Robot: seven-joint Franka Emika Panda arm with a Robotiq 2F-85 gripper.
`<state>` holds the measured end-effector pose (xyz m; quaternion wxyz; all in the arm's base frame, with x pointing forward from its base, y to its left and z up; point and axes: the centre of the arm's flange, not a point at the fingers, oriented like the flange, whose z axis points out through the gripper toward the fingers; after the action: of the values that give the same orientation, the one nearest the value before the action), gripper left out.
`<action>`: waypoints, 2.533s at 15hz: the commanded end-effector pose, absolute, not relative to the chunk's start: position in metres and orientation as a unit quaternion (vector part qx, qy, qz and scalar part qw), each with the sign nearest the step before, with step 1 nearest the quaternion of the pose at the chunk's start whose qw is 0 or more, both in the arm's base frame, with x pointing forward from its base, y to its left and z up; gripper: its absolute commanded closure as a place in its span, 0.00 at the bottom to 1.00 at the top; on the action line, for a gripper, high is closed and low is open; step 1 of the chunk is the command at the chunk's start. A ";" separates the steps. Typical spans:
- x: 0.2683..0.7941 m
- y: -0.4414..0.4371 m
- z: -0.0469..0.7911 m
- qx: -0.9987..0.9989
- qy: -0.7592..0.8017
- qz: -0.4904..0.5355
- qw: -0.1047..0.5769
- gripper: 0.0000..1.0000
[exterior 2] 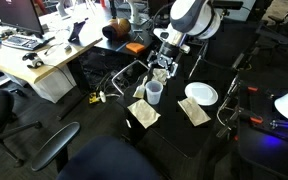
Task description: Pick up the pen from the plastic cup and put it on the table.
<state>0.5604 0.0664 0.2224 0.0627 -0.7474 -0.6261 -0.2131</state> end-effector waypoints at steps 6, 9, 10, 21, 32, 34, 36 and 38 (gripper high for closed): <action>0.578 0.075 0.200 -0.753 -0.622 -0.207 0.048 0.36; 0.582 0.078 0.191 -0.757 -0.621 -0.200 0.045 0.32; 0.583 0.078 0.187 -0.758 -0.621 -0.197 0.045 0.30; 0.582 0.074 0.159 -0.766 -0.615 -0.178 0.056 0.47; 0.599 0.086 0.147 -0.768 -0.617 -0.157 0.068 0.46; 0.604 0.089 0.145 -0.767 -0.618 -0.157 0.070 0.48; 0.608 0.091 0.144 -0.766 -0.619 -0.158 0.073 0.61; 0.612 0.092 0.143 -0.764 -0.620 -0.159 0.075 0.80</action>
<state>0.5995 0.0897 0.1454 0.0780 -0.7617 -0.6256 -0.1495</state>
